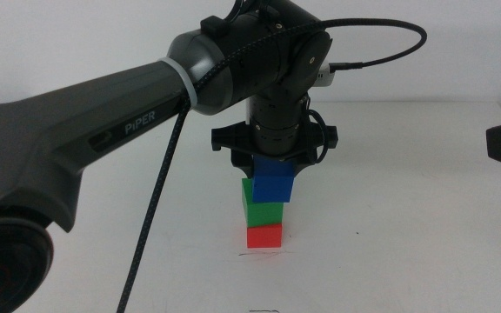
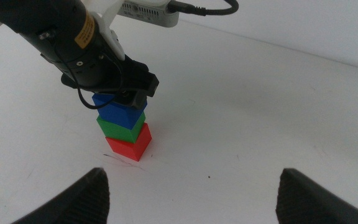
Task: Stack red cubes first, then green, then blue cubes in a specific spot.
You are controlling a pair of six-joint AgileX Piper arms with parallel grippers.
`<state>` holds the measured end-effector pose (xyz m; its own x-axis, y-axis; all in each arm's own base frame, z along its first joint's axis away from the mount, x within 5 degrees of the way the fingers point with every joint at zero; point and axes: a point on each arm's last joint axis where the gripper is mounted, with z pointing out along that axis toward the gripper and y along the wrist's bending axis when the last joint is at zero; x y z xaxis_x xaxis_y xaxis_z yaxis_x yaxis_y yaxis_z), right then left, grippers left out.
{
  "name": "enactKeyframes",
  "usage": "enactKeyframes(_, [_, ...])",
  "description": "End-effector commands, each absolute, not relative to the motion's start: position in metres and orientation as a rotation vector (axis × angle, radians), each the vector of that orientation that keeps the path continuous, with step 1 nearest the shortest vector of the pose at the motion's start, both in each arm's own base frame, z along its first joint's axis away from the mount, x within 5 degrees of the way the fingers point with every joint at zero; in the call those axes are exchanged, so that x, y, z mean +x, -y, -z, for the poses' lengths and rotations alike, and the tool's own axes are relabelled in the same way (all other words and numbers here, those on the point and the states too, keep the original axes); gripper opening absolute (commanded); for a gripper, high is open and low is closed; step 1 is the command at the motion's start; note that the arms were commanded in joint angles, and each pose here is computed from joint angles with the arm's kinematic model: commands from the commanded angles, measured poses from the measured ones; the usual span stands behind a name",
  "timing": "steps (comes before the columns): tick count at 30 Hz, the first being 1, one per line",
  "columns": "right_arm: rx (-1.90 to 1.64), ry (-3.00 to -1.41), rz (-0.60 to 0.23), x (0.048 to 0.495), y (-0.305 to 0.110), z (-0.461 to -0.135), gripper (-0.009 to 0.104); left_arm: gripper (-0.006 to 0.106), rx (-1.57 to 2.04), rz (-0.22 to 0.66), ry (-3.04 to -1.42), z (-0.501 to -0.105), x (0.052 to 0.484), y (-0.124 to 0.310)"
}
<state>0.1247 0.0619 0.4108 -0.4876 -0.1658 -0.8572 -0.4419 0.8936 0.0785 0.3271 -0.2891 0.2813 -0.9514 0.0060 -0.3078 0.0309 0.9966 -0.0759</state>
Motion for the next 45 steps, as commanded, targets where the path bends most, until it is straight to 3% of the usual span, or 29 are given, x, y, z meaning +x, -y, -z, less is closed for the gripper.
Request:
enactKeyframes(1, [-0.423, -1.989, -0.351, 0.125, -0.060, -0.424, 0.079, -0.002, 0.029, 0.098, -2.812, -0.311, 0.316, 0.279])
enactKeyframes(17, [-0.423, -1.989, -0.351, 0.125, -0.060, -0.424, 0.079, -0.002, 0.065, 0.122, -2.771, -0.330, 0.311, 0.272])
enactKeyframes(22, [-0.423, -1.989, -0.351, 0.125, -0.060, -0.424, 0.079, -0.002, 0.060, 0.058, -2.798, -0.316, 0.311, 0.269])
enactKeyframes(30, [-0.423, -1.989, -0.351, 0.125, -0.060, -0.424, 0.079, -0.002, 0.034, 0.063, -2.803, -0.315, 0.311, 0.269])
enactKeyframes(31, [-0.423, -1.989, -0.351, 0.125, -0.060, -0.424, 0.079, 0.009, 0.035, 0.111, -2.794, -0.315, 0.311, 0.272])
enactKeyframes(38, [-0.423, -1.989, -0.351, 0.125, -0.060, -0.424, 0.079, 0.025, 0.036, 0.143, -2.787, -0.315, 0.312, 0.274])
enactKeyframes(39, [-0.423, -1.989, -0.351, 0.125, -0.060, -0.424, 0.079, 0.048, 0.040, 0.114, -2.773, -0.316, 0.313, 0.273])
enactKeyframes(45, [-0.423, -1.989, -0.351, 0.125, -0.060, -0.424, 0.079, 0.075, 0.047, 0.098, -2.763, -0.316, 0.314, 0.272])
